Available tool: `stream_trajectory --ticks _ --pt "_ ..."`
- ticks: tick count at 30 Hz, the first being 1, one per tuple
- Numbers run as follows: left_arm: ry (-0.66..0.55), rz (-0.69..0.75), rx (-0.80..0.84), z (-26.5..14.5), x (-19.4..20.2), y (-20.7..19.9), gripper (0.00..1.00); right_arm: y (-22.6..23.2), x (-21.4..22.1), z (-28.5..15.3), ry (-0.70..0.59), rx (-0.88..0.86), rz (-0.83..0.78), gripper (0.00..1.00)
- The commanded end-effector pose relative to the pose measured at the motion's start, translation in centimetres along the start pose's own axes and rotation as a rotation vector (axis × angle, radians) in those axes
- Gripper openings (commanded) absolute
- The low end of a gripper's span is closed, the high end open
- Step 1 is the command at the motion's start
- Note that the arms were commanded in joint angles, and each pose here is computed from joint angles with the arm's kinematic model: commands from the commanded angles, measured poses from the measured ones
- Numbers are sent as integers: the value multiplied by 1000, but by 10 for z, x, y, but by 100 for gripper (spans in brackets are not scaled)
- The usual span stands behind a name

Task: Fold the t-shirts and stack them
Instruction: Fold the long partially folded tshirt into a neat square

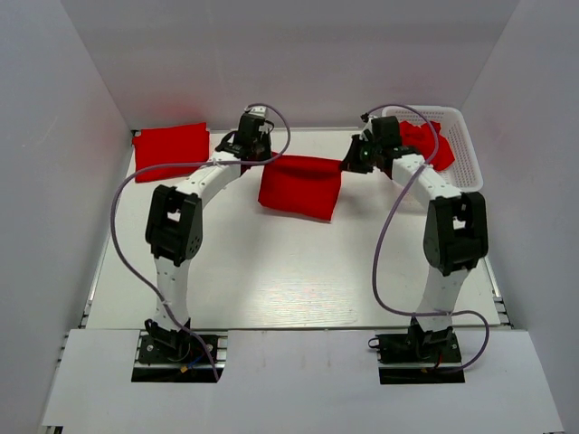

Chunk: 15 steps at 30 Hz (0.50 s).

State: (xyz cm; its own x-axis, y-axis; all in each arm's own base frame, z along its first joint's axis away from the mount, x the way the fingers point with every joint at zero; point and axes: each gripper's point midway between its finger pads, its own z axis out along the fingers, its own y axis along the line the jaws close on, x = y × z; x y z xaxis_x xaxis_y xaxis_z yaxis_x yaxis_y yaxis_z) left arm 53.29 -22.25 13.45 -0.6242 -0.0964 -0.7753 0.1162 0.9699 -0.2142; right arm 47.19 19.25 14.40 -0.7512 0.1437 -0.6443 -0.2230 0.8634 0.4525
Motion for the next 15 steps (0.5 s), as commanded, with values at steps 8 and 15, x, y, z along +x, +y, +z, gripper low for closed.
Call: stream_trajectory --ticks 8,15 --pt "-63 18 59 47 -39 9 100 -38 -41 48 -32 48 117 57" --pt "-71 76 111 33 -49 4 100 -10 -78 26 -129 -37 20 90"
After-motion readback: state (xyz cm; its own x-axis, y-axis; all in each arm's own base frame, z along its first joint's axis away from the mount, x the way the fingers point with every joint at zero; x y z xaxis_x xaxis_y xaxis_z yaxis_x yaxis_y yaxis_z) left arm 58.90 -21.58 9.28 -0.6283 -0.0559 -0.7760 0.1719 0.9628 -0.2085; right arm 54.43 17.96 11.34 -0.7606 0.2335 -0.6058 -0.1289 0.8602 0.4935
